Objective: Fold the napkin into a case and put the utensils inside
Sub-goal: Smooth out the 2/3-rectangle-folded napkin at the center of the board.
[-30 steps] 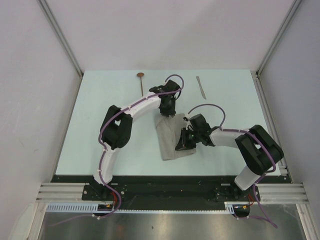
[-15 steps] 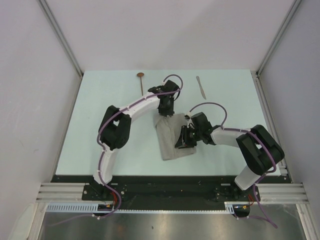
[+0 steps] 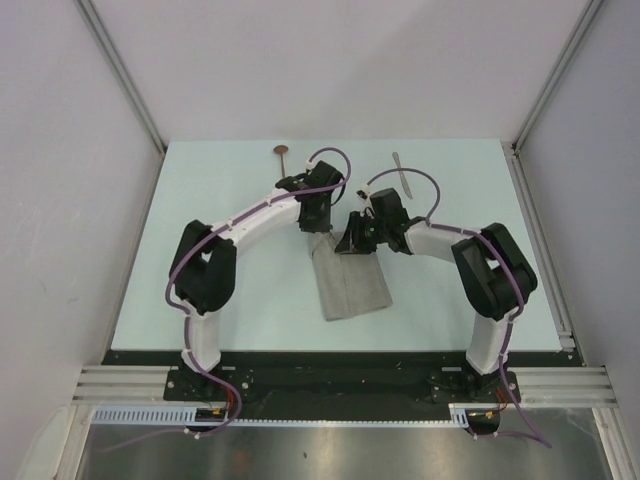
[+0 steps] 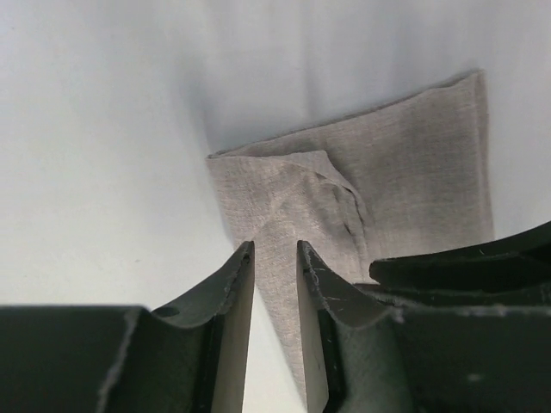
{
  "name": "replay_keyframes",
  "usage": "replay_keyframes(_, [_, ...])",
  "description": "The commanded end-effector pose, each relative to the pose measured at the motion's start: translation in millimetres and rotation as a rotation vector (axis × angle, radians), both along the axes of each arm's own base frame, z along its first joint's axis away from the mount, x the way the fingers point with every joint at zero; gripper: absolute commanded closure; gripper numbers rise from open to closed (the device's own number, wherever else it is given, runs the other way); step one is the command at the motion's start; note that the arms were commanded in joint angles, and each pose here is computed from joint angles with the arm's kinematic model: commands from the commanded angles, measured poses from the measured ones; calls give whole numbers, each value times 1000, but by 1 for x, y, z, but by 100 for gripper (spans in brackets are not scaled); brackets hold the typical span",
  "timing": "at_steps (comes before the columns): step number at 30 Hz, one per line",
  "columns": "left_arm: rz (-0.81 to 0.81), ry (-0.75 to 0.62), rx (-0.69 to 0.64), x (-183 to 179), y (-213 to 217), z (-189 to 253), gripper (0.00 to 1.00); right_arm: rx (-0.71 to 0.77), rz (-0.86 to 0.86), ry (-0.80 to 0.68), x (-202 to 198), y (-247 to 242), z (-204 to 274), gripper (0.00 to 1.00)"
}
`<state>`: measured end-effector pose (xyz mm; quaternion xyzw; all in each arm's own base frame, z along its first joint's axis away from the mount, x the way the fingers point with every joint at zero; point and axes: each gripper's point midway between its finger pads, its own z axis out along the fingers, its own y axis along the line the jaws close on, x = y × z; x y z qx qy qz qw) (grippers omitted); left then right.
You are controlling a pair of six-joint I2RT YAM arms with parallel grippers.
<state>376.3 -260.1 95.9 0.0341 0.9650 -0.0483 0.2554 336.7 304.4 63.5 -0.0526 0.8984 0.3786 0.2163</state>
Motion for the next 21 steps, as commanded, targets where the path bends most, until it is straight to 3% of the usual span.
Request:
replay_keyframes(1, [23,-17,71,6,14,-9,69,59,-12,-73,32,16,15,75])
replay_keyframes(7, [29,-4,89,7,16,-20,65,74,-29,-35,43,25,-9,75])
replay_keyframes(21, [13,38,94,14,1,-45,65,90,-109,-26,74,21,-23,81])
